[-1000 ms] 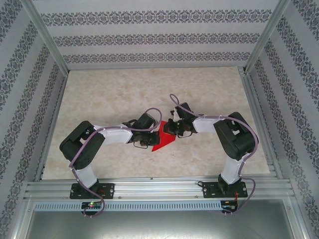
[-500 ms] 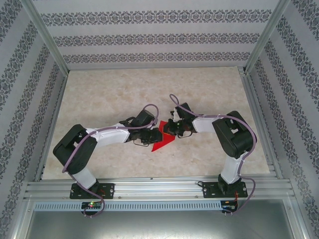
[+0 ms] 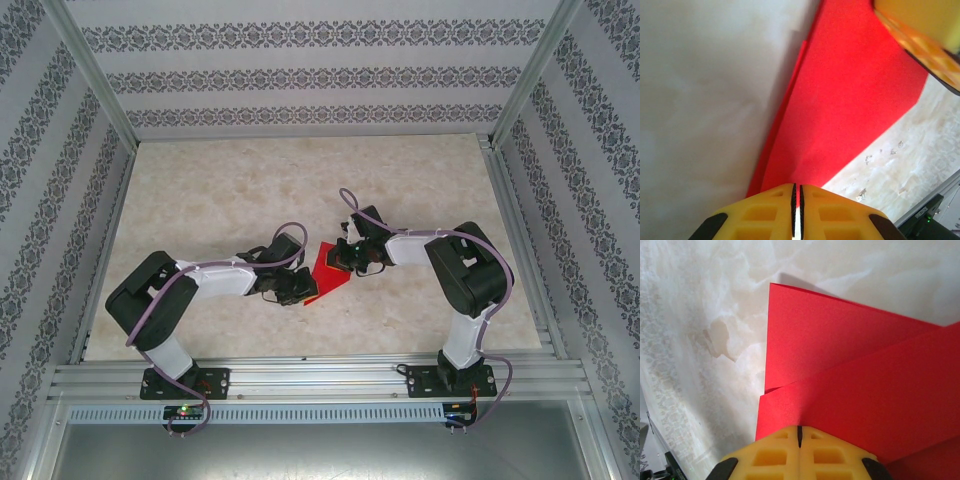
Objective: Fold a paper plane with a square sheet of paper (pick it up from the middle)
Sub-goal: Fourth fold the wing at the center of the table.
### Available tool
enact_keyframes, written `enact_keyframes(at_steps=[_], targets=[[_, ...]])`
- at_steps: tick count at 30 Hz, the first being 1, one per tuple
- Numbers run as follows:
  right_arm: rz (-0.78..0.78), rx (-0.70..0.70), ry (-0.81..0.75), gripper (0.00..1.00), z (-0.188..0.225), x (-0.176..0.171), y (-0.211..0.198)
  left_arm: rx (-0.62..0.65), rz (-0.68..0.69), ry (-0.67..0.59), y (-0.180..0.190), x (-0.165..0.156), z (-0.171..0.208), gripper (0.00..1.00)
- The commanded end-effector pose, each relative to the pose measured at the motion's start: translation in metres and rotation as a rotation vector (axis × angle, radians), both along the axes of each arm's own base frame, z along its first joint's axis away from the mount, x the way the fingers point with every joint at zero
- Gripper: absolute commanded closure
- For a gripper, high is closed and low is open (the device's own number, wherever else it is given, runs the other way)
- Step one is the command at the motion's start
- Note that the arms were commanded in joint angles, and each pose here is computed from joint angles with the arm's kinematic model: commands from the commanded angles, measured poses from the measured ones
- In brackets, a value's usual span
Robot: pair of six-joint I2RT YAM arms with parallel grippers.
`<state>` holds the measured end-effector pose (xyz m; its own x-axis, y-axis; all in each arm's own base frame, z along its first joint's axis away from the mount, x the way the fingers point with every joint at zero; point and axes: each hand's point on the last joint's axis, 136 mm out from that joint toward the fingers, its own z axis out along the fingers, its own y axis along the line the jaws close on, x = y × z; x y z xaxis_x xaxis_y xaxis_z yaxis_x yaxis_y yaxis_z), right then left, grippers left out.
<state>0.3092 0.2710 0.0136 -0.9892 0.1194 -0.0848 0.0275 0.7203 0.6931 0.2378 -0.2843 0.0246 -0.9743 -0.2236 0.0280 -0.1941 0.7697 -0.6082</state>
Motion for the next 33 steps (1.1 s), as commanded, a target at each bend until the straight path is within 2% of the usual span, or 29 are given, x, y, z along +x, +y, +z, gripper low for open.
enact_keyframes(at_steps=[1, 8, 18, 25, 33], targets=[[-0.023, -0.194, 0.119, 0.98, -0.053, -0.026, -0.033, -0.013, 0.062, 0.02, 0.002, 0.005, -0.006, 0.86], [-0.024, -0.204, 0.128, 0.98, -0.056, -0.027, -0.035, -0.044, 0.086, 0.056, 0.001, 0.0, -0.013, 0.86], [-0.021, -0.209, 0.134, 0.98, -0.057, -0.029, -0.035, -0.083, 0.1, -0.041, 0.005, 0.02, 0.024, 0.83], [-0.024, -0.211, 0.139, 0.98, -0.059, -0.03, -0.036, -0.11, 0.093, -0.011, 0.003, 0.018, 0.016, 0.83], [-0.021, -0.212, 0.146, 0.98, -0.061, -0.03, -0.036, -0.107, 0.058, 0.047, 0.0, 0.007, 0.002, 0.87]])
